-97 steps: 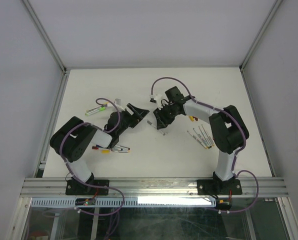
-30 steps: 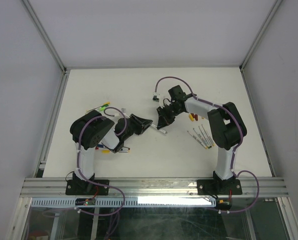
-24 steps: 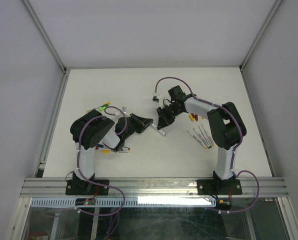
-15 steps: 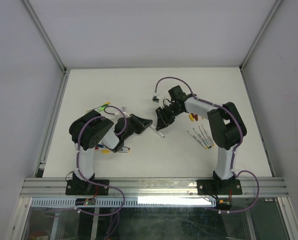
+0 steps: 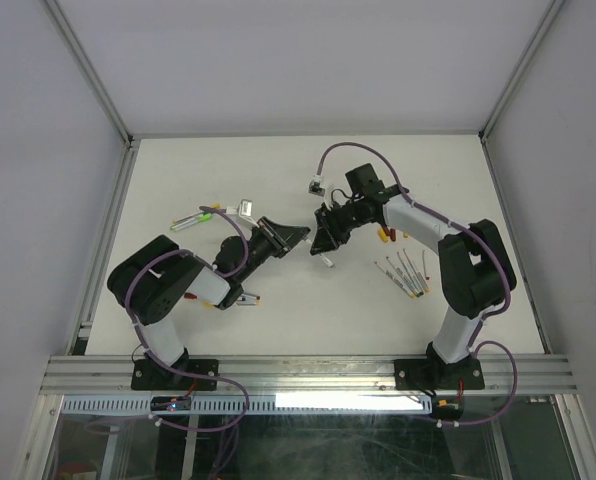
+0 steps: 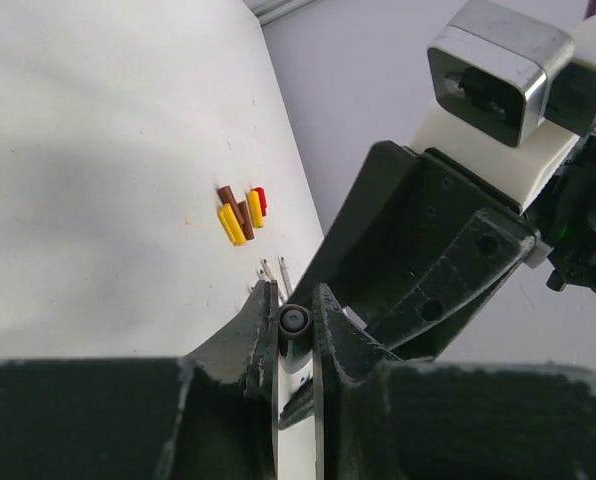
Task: Open the pen caps
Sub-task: Open the pen cap from the pen, then place the pen at the center of the board.
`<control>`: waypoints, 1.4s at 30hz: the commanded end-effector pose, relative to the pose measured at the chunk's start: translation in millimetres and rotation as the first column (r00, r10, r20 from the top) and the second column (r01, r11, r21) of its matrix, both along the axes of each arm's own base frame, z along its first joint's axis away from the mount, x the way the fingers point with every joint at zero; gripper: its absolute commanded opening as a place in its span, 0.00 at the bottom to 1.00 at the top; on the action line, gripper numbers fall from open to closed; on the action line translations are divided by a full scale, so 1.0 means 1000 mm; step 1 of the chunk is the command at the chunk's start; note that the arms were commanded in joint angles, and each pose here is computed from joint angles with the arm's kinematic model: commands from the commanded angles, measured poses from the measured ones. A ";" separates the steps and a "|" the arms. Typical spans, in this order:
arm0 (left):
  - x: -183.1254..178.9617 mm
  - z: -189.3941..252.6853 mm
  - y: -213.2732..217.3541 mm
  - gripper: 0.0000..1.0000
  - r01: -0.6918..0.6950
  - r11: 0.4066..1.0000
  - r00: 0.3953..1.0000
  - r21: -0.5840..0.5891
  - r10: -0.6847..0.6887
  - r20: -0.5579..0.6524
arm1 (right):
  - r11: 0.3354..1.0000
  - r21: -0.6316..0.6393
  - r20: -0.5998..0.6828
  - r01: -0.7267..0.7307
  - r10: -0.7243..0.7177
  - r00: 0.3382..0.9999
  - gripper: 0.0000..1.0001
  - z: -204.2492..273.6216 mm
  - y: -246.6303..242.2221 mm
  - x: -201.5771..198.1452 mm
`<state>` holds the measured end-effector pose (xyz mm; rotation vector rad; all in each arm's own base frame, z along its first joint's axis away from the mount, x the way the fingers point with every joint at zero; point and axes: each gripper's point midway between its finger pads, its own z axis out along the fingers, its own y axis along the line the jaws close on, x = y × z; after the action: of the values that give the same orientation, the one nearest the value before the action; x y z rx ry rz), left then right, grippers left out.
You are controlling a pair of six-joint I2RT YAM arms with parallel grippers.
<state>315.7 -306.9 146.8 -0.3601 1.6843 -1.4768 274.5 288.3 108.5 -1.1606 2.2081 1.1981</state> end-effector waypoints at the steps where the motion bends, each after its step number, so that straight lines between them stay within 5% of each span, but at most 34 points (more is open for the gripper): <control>1: -0.001 0.039 -0.003 0.00 0.010 0.999 0.990 -0.051 -0.003 0.144 | 0.996 0.080 0.002 -0.043 0.043 0.999 0.24 0.022 0.009 -0.010; 5: 0.004 0.050 0.005 0.00 -0.044 0.998 0.983 -0.043 0.051 0.177 | 0.997 0.069 -0.007 -0.046 0.047 0.999 0.00 0.021 0.007 -0.012; 11: 0.047 0.077 0.068 0.00 -0.252 0.965 0.945 -0.074 0.262 0.194 | 0.994 0.078 -0.031 -0.080 0.083 0.996 0.00 0.024 0.007 -0.022; 19: 0.093 0.154 0.161 0.00 -0.507 0.854 0.817 -0.114 0.519 0.253 | 0.984 0.096 -0.027 -0.151 0.154 0.988 0.00 0.029 0.007 -0.043; 25: 0.070 0.173 0.165 0.00 -0.488 0.871 0.814 -0.057 0.478 0.329 | 0.987 0.051 0.080 -0.150 0.145 0.986 0.00 0.039 -0.008 -0.042; 36: -0.004 0.125 0.158 0.00 -0.357 0.931 0.893 0.075 0.317 0.319 | 0.956 -0.292 0.231 -0.020 0.091 0.969 0.00 0.000 -0.090 -0.063; 42: -0.032 0.116 0.152 0.00 -0.283 0.957 0.915 0.065 0.249 0.318 | 0.929 -0.362 0.264 0.083 0.017 0.964 0.02 -0.021 -0.126 -0.062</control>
<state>301.3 -146.5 264.3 -0.3460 1.3893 -1.1141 196.3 184.7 90.4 -1.3667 2.2932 0.7374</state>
